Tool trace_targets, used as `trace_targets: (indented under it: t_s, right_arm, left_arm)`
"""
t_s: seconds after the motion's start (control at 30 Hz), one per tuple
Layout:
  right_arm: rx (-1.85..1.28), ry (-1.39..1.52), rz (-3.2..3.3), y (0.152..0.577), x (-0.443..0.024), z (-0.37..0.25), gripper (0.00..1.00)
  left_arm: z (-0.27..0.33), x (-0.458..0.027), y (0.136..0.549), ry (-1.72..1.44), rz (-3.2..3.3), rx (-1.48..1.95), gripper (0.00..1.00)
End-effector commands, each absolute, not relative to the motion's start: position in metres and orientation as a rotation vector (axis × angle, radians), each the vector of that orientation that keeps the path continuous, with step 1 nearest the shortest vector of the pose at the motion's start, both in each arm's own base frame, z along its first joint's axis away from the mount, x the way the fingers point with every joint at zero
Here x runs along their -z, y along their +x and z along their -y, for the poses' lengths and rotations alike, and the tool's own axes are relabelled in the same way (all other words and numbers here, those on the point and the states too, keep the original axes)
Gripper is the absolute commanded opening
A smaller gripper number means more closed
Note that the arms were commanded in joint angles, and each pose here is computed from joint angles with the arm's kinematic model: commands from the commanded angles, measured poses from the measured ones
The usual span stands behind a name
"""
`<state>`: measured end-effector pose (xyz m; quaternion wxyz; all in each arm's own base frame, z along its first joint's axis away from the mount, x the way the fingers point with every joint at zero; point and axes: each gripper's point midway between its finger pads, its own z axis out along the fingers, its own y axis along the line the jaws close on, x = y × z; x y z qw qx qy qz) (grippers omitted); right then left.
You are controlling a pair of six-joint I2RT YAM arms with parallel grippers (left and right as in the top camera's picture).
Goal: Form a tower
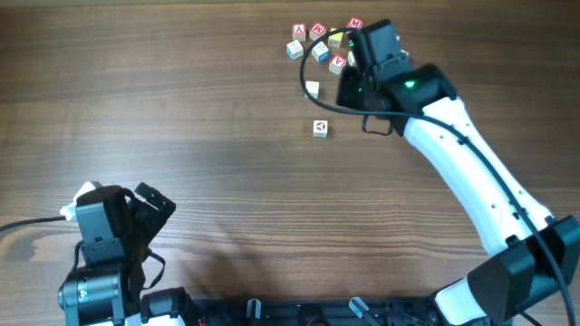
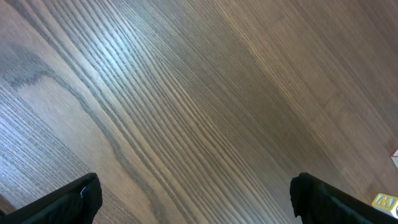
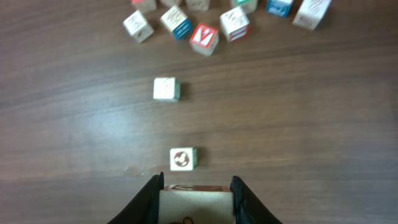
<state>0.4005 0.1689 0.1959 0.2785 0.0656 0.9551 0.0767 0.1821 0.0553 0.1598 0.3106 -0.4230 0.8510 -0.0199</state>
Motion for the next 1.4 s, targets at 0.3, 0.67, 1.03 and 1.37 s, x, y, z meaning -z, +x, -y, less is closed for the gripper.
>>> trace_targets:
  t_s: [0.3,0.67,1.03,1.37]
  right_arm:
    - [-0.141,0.294,-2.597,0.388,-0.107,-0.195,0.16]
    - [-0.127,0.085,-2.637,0.398,-0.062,-0.218,0.17]
    - [-0.088,0.009,-2.641,0.406,-0.037,-0.222,0.25]
    - [-0.064,0.005,-2.628,0.412,-0.028,-0.222,0.28]
  left_arm:
    - [-0.055,-0.159,0.181,-1.114,-2.251,0.056,1.0]
    - [-0.055,-0.159,0.181,-1.114,-2.251,0.056,1.0]
    - [-0.055,-0.159,0.181,-1.113,-2.251,0.056,1.0]
    - [-0.055,-0.159,0.181,-1.114,-2.251,0.056,1.0]
